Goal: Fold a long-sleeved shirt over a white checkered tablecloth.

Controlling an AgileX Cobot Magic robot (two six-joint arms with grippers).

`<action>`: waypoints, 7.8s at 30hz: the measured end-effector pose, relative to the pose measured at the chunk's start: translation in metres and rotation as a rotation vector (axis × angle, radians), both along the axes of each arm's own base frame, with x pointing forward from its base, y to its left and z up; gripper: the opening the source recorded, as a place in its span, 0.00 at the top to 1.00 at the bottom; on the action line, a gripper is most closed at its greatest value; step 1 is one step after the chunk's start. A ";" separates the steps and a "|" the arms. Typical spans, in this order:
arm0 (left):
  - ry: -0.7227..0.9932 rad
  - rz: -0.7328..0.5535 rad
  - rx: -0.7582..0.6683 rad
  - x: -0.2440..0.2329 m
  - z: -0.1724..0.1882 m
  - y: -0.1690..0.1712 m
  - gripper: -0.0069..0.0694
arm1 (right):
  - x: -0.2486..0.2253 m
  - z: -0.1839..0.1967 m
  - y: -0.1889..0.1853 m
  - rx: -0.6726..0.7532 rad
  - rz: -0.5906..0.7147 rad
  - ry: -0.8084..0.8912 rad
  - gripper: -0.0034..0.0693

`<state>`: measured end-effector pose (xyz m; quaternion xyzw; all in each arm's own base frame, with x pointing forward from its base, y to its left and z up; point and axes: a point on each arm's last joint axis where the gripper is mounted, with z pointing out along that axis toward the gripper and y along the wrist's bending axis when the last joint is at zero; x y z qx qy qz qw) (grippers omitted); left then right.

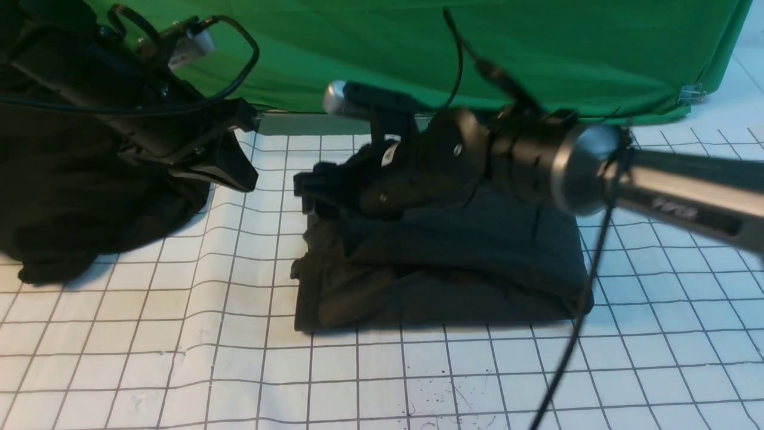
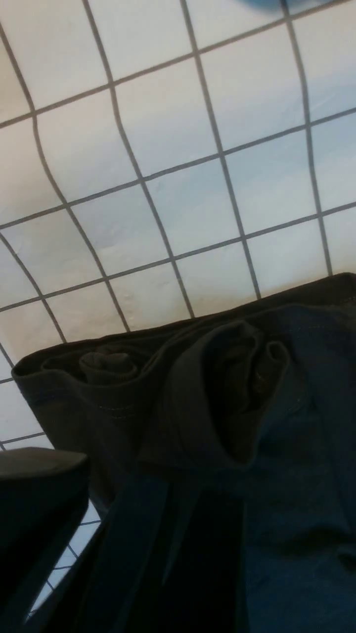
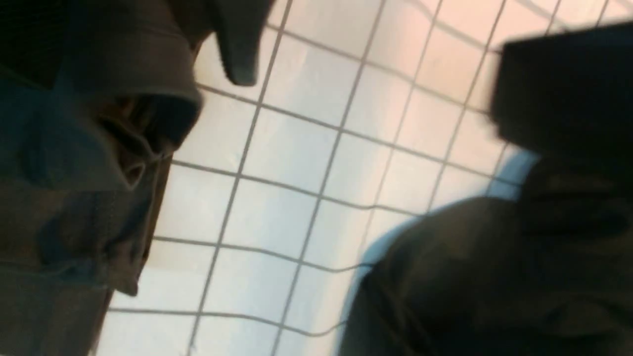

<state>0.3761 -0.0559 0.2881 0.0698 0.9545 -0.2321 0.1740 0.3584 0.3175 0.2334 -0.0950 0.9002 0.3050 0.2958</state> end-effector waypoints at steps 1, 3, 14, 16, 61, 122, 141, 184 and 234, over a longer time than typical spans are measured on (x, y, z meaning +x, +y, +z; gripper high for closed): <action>0.000 0.000 0.000 0.000 0.000 0.000 0.91 | -0.001 0.013 -0.005 -0.010 0.024 -0.013 0.31; 0.003 0.003 -0.001 0.000 0.000 0.000 0.91 | -0.006 0.047 -0.022 -0.039 0.085 -0.042 0.31; 0.022 0.008 -0.038 -0.001 -0.002 -0.033 0.89 | -0.025 0.121 -0.152 -0.442 0.144 0.011 0.92; -0.005 0.013 -0.049 0.003 -0.008 -0.050 0.88 | -0.023 0.117 -0.169 -0.508 0.113 0.046 0.94; 0.097 -0.016 0.120 -0.043 0.004 -0.067 0.70 | -0.047 0.002 -0.205 -0.662 -0.017 0.290 0.62; 0.269 -0.168 0.159 -0.102 -0.091 -0.098 0.55 | -0.114 -0.063 -0.226 -0.678 0.021 0.454 0.57; 0.036 -0.173 0.145 -0.081 -0.021 -0.102 0.50 | -0.196 0.086 -0.257 -0.597 0.009 0.150 0.93; -0.004 -0.155 0.165 -0.077 -0.021 -0.100 0.62 | -0.317 0.090 -0.302 -0.093 -0.295 -1.024 0.88; -0.009 -0.195 0.236 -0.110 0.018 -0.081 0.91 | -0.302 -0.043 -0.319 -0.407 -0.552 -0.773 0.75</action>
